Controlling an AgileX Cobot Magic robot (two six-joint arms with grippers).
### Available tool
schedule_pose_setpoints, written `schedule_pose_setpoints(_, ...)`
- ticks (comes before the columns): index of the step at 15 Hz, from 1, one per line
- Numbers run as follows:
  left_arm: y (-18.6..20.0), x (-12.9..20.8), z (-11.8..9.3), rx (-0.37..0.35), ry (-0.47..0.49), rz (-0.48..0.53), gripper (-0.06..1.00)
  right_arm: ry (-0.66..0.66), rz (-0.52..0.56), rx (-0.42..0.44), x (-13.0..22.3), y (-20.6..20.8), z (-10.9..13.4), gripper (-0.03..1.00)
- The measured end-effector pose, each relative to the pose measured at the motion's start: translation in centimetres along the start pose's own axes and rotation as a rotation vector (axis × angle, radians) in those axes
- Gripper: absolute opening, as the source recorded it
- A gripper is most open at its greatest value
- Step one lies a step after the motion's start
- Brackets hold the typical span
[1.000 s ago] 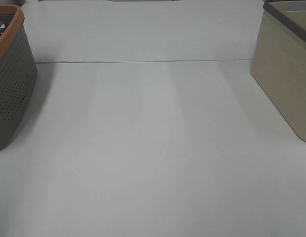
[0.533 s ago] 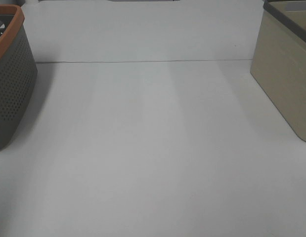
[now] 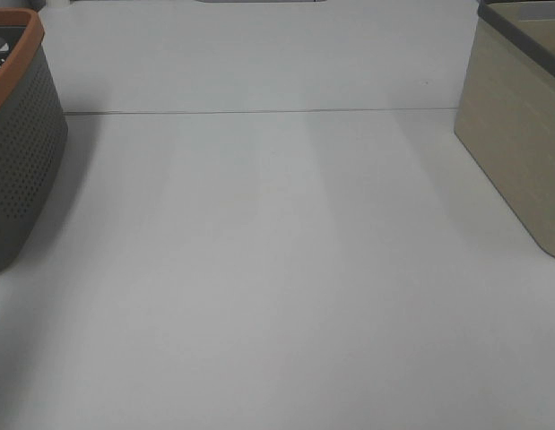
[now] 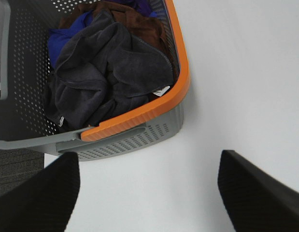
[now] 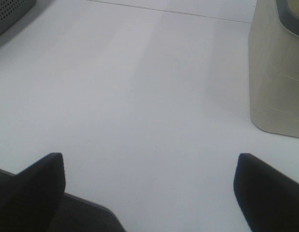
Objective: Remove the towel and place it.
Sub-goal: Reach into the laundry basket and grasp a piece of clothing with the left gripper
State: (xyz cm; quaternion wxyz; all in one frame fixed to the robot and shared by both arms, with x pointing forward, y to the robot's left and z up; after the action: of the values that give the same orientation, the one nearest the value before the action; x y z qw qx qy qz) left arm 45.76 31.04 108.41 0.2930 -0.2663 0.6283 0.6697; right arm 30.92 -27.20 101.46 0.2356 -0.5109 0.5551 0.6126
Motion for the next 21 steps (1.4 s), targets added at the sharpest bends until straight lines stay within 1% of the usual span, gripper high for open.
schedule_pose_setpoints(2, -0.9, -1.7, 0.5, -0.019, -0.037, 0.015, 0.74, 0.000, 0.000, 0.000, 0.0, 0.0, 0.0, 0.92)
schedule_pose_setpoints(5, -2.2, -3.9, 0.7, -0.022, -0.096, 0.035, 0.74, 0.000, 0.000, 0.000, 0.0, 0.0, 0.0, 0.92)
schedule_pose_setpoints(6, -2.9, -4.6, 0.9, -0.025, -0.114, 0.065, 0.74, 0.000, 0.000, 0.000, 0.0, 0.0, 0.0, 0.92)
schedule_pose_setpoints(7, -4.6, -5.8, 1.2, -0.030, -0.164, 0.135, 0.74, 0.000, 0.000, 0.000, 0.0, 0.0, 0.0, 0.92)
schedule_pose_setpoints(9, -6.4, -7.0, 1.7, -0.041, -0.234, 0.188, 0.74, 0.000, 0.000, 0.000, 0.0, 0.0, 0.0, 0.92)
schedule_pose_setpoints(11, -7.7, -8.1, 2.3, -0.062, -0.271, 0.206, 0.74, 0.000, 0.000, 0.000, 0.0, 0.0, 0.0, 0.92)
schedule_pose_setpoints(14, -10.4, -10.0, 3.5, -0.118, -0.331, 0.235, 0.74, 0.000, 0.000, 0.000, 0.0, 0.0, 0.0, 0.92)
schedule_pose_setpoints(15, -11.5, -10.4, 3.9, -0.134, -0.348, 0.251, 0.74, 0.000, 0.000, 0.000, 0.0, 0.0, 0.0, 0.92)
schedule_pose_setpoints(16, -12.5, -10.6, 4.2, -0.136, -0.359, 0.265, 0.74, 0.000, 0.000, 0.000, 0.0, 0.0, 0.0, 0.92)
schedule_pose_setpoints(20, -16.7, -10.0, 6.1, -0.139, -0.348, 0.335, 0.74, 0.000, 0.000, 0.000, 0.0, 0.0, 0.0, 0.92)
schedule_pose_setpoints(21, -19.4, -9.2, 6.7, -0.137, -0.349, 0.360, 0.74, 0.000, 0.000, 0.000, 0.0, 0.0, 0.0, 0.92)
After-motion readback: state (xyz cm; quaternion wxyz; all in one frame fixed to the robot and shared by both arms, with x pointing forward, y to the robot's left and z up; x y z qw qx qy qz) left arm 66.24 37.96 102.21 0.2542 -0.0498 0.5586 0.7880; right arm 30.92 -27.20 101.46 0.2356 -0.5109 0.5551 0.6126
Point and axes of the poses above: a point on each arm's last joint axis where the gripper is mounted, y pointing back along that axis away from the gripper, z along the wrist's bending axis when the last joint is at zero, x = y × z, the point moved 9 cm from there along -y, pointing out along that axis toward the gripper, and after that the axes turned 9 degrees about y, right-handed, at the moved point
